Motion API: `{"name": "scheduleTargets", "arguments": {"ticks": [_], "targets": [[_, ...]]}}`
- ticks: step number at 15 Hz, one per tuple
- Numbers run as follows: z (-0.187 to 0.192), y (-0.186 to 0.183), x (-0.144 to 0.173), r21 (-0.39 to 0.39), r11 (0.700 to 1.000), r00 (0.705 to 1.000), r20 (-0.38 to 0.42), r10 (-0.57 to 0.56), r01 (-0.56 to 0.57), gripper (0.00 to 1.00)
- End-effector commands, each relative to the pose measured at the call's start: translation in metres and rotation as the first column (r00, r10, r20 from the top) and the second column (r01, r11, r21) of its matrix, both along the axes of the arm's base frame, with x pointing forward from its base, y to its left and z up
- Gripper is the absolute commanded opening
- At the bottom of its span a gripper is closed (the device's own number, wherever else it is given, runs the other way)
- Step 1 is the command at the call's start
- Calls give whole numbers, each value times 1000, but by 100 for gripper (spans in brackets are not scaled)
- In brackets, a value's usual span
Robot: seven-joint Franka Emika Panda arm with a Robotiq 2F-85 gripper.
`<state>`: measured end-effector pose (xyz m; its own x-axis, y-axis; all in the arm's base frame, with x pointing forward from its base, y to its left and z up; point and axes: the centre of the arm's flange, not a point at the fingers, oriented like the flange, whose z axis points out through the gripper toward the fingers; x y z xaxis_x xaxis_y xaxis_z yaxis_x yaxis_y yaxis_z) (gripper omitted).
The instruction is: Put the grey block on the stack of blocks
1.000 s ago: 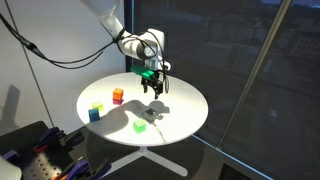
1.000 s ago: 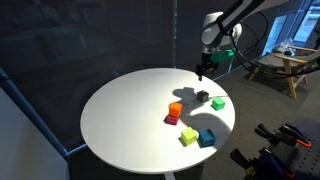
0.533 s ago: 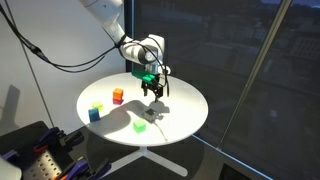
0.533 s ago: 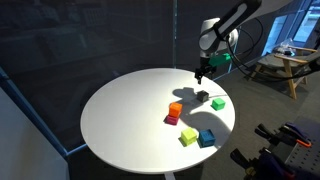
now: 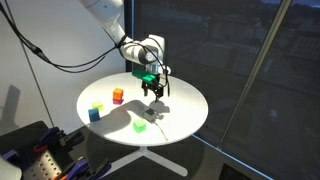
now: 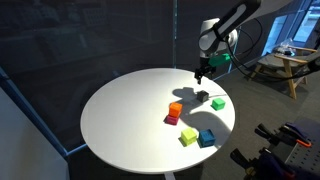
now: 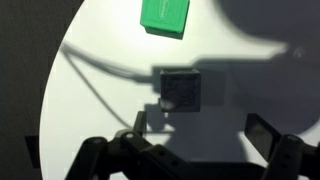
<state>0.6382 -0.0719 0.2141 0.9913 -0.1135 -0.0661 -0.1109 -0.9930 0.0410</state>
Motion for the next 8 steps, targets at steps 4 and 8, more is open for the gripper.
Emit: {"name": "scheduleTargets", "arguments": {"ticks": [4,8], "targets": [[-3,0,-2,-1,1000,1000,0,-5,5,100],[-10,-1,-6,-9,1000,1000,15,-7,7,100]]}}
